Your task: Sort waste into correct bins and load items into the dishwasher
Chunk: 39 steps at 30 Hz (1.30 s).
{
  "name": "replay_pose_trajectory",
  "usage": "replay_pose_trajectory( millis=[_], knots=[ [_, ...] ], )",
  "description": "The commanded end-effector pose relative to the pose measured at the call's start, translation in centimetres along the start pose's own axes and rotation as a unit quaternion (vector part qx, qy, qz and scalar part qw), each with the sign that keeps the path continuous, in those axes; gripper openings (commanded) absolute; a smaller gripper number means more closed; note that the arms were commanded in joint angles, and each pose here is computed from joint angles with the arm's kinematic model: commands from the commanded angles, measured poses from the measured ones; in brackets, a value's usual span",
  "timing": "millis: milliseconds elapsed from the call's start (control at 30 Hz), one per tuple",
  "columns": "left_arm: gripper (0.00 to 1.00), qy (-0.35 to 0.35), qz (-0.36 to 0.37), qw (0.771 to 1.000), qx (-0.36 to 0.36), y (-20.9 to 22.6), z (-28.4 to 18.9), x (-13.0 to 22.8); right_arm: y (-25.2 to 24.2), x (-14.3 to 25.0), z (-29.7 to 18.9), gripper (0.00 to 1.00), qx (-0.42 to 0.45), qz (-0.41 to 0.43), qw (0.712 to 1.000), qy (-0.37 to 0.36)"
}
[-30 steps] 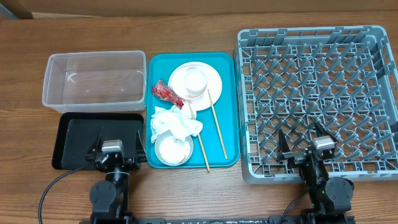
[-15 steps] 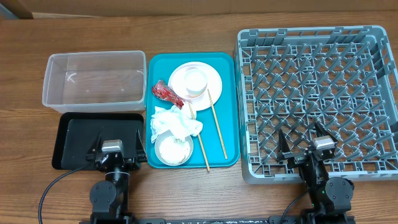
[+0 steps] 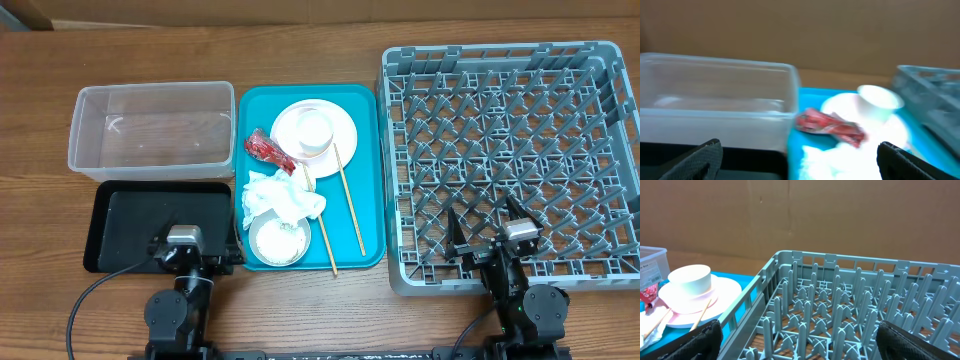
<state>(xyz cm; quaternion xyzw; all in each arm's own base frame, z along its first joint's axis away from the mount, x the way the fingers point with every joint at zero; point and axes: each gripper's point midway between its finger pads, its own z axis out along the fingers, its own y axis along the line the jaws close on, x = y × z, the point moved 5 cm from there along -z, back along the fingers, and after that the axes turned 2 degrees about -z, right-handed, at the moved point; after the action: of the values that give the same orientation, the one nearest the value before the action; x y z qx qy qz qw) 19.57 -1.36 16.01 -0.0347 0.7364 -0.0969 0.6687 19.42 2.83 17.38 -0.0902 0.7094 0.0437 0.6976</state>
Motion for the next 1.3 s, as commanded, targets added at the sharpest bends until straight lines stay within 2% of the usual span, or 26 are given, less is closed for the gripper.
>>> replay_pose_trajectory(
  millis=[0,67,200,300,333,433,533,600,700,867,900,933,967,1000,1067,1100,1267],
  knots=[
    [1.0,0.018,-0.094,0.992,0.084,-2.5,-0.9,-1.7,0.0,0.2,0.0,1.0,0.0,0.0,1.0,-0.003],
    [1.0,0.011,-0.119,0.989,0.089,-3.0,-1.7,-3.9,0.0,0.2,0.0,1.0,0.0,0.0,1.0,-0.003],
    [1.0,-0.02,-0.114,0.987,0.108,-4.5,-3.5,-9.9,0.0,0.2,0.0,1.0,0.0,0.0,1.0,-0.003],
    [1.0,-0.01,-0.112,0.986,0.127,-5.9,-4.4,-14.5,0.0,0.2,0.0,1.0,0.0,0.0,1.0,-0.003],
    [1.0,0.019,-0.108,0.984,0.143,-6.9,-4.3,-17.0,0.0,0.2,0.0,1.0,0.0,0.0,1.0,-0.003],
    [1.0,0.119,-0.102,0.972,0.176,-8.8,-3.2,-20.1,0.0,0.2,0.0,1.0,0.0,0.0,1.0,-0.003],
    [1.0,0.259,-0.107,0.942,0.184,-9.9,-1.8,-21.6,0.0,0.2,0.0,1.0,0.0,0.0,1.0,-0.003],
    [1.0,0.343,-0.106,0.918,0.168,-9.9,-0.8,-22.3,0.0,0.2,0.0,1.0,0.0,0.0,1.0,-0.003],
    [1.0,0.427,-0.133,0.882,0.147,-9.9,1.3,-23.0,0.0,0.2,0.0,1.0,0.0,0.0,1.0,-0.003],
    [1.0,0.502,-0.158,0.842,0.117,-9.1,6.1,-21.3,0.0,0.2,0.0,1.0,0.0,0.0,1.0,-0.003],
    [0.94,0.514,-0.161,0.835,0.112,-8.9,6.8,-20.6,0.0,0.1,0.0,1.0,0.0,0.0,1.0,-0.003],
    [0.72,0.531,-0.169,0.823,0.107,-8.7,7.6,-19.8,0.0,0.2,0.0,1.0,0.0,0.0,1.0,-0.003],
    [0.18,0.547,-0.176,0.812,0.104,-8.6,8.0,-19.0,0.0,0.2,0.0,1.0,0.0,0.0,1.0,-0.003],
    [0.04,0.567,-0.184,0.797,0.096,-8.5,8.3,-18.2,0.0,0.2,0.0,1.0,0.0,0.0,1.0,-0.003],
    [0.04,0.601,-0.195,0.771,0.082,-8.3,8.6,-16.8,0.0,0.2,0.0,1.0,0.0,0.0,1.0,-0.003],
    [0.04,0.61,-0.19,0.765,0.079,-8.2,9.0,-16.2,0.0,0.2,0.0,1.0,0.0,0.0,1.0,-0.003],
    [0.04,0.641,-0.115,0.759,0.021,-8.1,9.2,-13.8,0.0,0.2,0.0,1.0,0.0,0.0,1.0,-0.003]
  ],
)
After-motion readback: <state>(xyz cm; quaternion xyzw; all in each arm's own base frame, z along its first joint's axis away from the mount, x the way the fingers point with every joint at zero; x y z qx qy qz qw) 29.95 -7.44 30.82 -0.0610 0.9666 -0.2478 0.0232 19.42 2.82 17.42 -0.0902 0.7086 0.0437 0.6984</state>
